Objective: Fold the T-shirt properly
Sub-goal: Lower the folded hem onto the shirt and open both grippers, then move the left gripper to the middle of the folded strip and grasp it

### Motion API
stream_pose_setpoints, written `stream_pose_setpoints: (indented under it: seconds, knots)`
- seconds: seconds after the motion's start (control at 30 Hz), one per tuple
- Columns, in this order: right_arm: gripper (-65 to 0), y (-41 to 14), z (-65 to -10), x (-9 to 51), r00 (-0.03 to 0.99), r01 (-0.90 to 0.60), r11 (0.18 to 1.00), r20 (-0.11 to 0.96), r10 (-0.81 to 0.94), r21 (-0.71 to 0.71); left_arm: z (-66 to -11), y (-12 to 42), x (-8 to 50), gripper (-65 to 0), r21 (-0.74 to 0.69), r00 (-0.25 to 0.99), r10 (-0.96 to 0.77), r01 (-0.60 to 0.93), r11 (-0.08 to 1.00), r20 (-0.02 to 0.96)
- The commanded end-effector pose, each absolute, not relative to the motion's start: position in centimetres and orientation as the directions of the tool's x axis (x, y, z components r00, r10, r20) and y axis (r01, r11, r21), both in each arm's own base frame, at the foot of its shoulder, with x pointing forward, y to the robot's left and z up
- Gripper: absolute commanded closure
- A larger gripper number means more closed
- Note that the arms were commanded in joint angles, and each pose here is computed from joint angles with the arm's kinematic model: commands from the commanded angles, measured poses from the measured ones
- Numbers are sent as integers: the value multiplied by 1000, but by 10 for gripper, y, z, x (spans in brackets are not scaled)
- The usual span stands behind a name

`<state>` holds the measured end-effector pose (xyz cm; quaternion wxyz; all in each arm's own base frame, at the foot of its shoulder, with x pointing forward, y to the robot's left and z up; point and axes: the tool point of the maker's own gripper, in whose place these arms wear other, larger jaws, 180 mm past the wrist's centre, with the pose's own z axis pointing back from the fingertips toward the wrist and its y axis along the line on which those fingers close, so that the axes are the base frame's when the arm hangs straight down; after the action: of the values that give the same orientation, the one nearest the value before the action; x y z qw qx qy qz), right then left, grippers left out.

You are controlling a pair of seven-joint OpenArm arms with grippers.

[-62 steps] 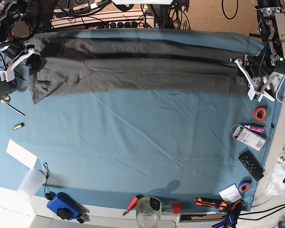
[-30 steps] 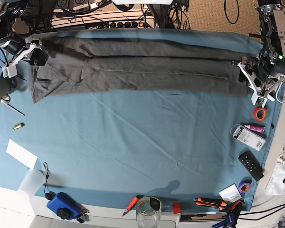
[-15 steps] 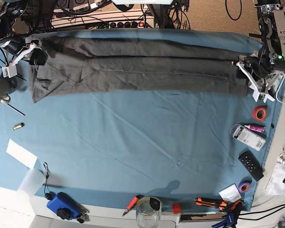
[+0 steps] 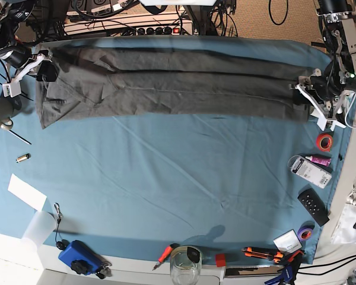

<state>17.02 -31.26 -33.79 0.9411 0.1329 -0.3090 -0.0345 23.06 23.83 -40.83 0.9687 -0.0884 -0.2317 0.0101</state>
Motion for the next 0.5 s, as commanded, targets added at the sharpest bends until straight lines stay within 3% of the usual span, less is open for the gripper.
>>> stream_pose_setpoints:
  seconds: [0.0, 0.1, 0.13, 0.33, 0.47]
  knots:
    - [-176, -319, -325, 178, 782, -39, 970, 611, -120, 241, -428, 235, 202, -175, -183, 948, 53, 6, 983, 315]
    - [-176, -319, -324, 178, 782, -40, 970, 612, -119, 240, -428, 235, 201, -15, -184, 949, 53, 5, 983, 311]
    - [-176, -319, -324, 178, 782, -40, 970, 612, -119, 240, -428, 235, 199, 0, -184, 953, 51, 6, 983, 300]
    - [-176, -319, -323, 179, 778, -40, 970, 617, -120, 240, -427, 234, 195, 0, -180, 961, 38, 13, 984, 275]
    - [-176, -319, -323, 179, 778, -41, 970, 617, -120, 240, -407, 230, 207, 0, -155, 942, 2, 54, 986, 335]
